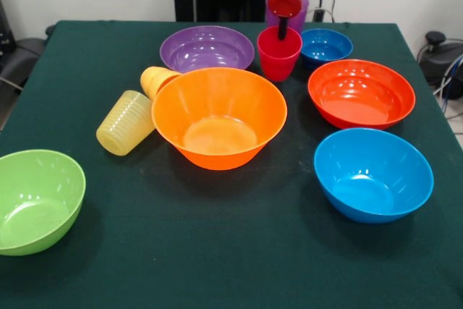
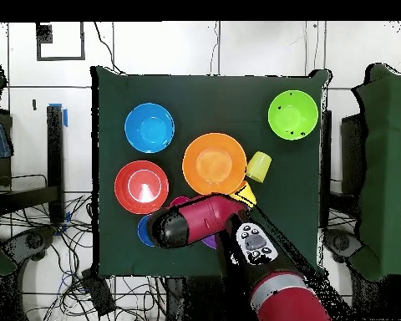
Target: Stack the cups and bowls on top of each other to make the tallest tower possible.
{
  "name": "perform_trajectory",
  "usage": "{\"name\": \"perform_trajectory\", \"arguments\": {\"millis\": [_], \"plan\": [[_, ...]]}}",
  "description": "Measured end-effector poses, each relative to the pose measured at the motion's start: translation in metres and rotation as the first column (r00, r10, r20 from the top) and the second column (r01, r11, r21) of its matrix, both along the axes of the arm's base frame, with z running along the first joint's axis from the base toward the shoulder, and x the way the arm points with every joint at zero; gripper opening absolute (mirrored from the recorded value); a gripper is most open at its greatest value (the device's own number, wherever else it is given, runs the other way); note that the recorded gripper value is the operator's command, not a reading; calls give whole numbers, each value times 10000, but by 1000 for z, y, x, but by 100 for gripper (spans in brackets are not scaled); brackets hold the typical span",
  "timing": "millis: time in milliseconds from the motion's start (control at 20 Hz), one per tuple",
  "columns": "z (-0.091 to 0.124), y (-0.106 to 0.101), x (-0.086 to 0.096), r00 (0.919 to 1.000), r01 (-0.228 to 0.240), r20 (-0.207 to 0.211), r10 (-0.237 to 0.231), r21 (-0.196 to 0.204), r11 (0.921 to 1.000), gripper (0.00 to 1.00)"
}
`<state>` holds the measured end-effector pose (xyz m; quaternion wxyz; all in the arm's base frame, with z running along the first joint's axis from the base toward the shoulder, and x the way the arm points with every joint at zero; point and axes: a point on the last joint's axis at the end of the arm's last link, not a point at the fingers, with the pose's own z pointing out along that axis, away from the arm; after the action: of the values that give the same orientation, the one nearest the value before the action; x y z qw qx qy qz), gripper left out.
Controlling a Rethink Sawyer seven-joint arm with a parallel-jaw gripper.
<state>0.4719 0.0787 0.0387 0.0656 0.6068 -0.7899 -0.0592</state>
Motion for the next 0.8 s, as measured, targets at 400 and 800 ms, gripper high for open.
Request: {"name": "perform_trajectory", "arguments": {"millis": [400, 800], "plan": [[12, -3, 11, 9999, 29, 144, -27, -183, 9998, 0], [21, -5, 19, 9992, 81, 395, -70, -266, 9996, 0]]}}
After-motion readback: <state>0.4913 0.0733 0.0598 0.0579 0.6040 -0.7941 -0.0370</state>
